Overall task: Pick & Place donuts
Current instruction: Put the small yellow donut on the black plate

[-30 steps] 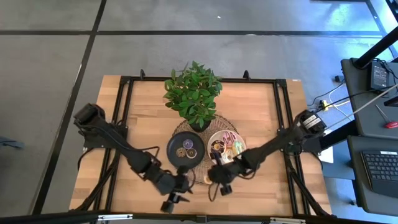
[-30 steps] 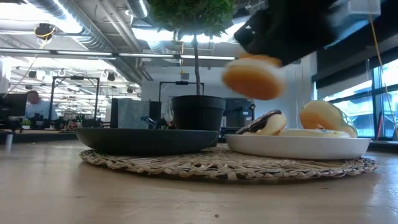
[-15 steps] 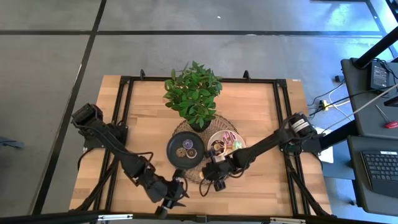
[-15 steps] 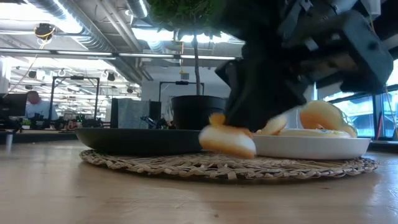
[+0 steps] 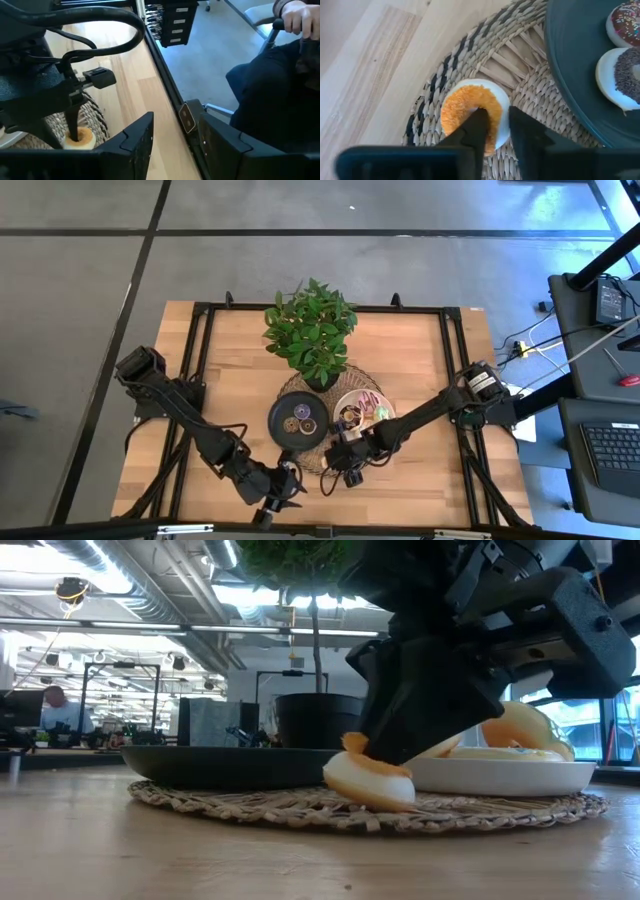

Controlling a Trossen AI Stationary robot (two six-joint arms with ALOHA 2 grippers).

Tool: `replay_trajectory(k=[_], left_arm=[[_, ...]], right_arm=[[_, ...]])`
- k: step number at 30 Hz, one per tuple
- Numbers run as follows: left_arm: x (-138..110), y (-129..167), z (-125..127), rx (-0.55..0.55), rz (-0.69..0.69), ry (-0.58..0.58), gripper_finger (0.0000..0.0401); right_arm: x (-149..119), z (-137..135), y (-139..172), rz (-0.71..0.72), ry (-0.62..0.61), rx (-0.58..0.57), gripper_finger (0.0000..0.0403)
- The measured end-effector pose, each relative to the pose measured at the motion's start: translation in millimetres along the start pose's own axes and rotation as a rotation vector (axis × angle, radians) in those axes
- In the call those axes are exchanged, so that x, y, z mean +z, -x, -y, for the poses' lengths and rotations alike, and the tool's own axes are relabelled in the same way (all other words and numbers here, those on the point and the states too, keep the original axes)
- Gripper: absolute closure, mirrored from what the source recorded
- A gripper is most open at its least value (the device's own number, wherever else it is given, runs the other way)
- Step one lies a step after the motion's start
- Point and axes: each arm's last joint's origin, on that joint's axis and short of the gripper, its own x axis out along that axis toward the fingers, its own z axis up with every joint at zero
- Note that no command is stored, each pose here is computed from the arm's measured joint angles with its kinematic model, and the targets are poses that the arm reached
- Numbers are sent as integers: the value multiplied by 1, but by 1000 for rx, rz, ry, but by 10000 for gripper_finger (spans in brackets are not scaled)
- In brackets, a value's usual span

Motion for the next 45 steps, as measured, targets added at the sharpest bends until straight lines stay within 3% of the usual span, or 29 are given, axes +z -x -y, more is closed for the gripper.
replay_trajectory(k=[5, 10, 18, 23, 30, 36, 45], left_arm=[[0, 0, 0, 2, 0, -2, 249], [1, -1, -3, 38, 9, -73, 253], [1, -1, -3, 57, 13, -77, 249], [-3, -10, -8, 103, 4, -79, 253], [-9, -35, -24, 203, 12, -115, 249], [-11, -63, -39, 217, 86, -84, 252], [-22, -83, -66, 233, 12, -86, 263]], right_arm=[[0, 0, 1, 0, -12, -6, 259], [10, 2, 10, 0, -26, -8, 231], [21, 4, 24, -120, -22, -13, 226], [20, -8, 52, -135, -19, -3, 229], [-3, -27, 116, -33, -85, -135, 229], [-34, -33, 157, 98, -173, -243, 230], [-64, -31, 157, 191, -231, -269, 230]])
